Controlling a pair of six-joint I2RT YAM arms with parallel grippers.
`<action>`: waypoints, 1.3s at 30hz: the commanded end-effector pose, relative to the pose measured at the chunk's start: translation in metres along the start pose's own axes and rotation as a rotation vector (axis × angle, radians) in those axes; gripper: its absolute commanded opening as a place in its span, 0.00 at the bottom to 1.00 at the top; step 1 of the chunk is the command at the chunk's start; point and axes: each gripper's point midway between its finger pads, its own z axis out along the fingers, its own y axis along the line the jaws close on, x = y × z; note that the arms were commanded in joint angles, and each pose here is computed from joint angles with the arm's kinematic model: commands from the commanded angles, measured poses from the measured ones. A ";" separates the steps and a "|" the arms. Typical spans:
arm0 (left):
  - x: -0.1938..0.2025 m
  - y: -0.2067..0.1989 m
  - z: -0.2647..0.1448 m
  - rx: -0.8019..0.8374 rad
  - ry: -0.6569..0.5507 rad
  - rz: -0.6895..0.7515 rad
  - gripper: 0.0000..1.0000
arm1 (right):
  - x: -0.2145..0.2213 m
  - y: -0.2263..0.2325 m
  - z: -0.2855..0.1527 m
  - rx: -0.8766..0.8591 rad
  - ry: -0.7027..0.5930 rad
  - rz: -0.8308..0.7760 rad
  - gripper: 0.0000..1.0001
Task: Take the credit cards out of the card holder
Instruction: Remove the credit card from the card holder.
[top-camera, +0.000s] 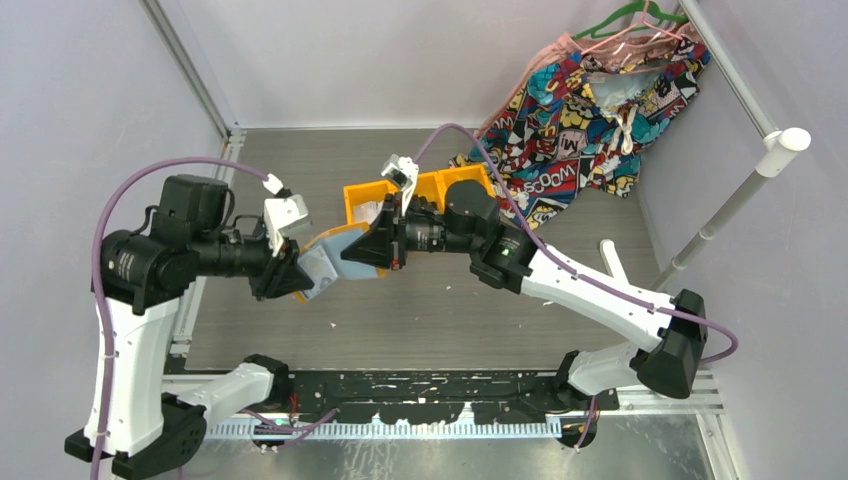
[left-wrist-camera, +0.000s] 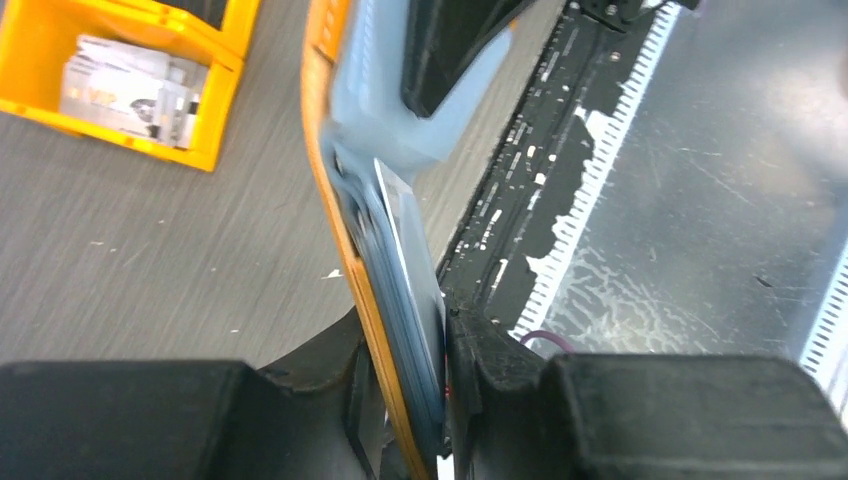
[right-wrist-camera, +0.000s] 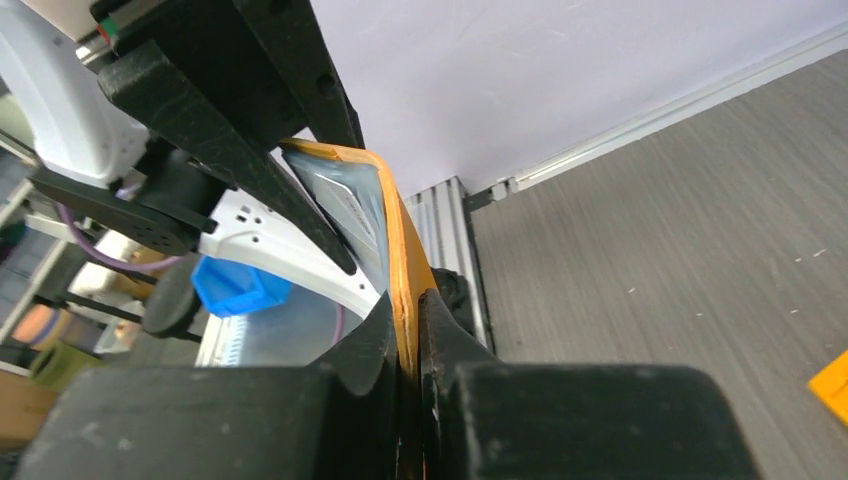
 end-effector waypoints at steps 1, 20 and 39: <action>0.007 -0.044 -0.007 0.153 -0.044 -0.081 0.27 | -0.051 0.043 -0.023 -0.112 -0.201 0.015 0.01; -0.061 -0.037 -0.012 0.077 -0.450 -0.278 0.21 | -0.062 0.079 -0.050 -0.219 -0.299 0.112 0.01; -0.076 -0.074 -0.017 0.372 -0.434 -0.342 0.24 | -0.056 0.086 -0.060 -0.199 -0.253 0.125 0.01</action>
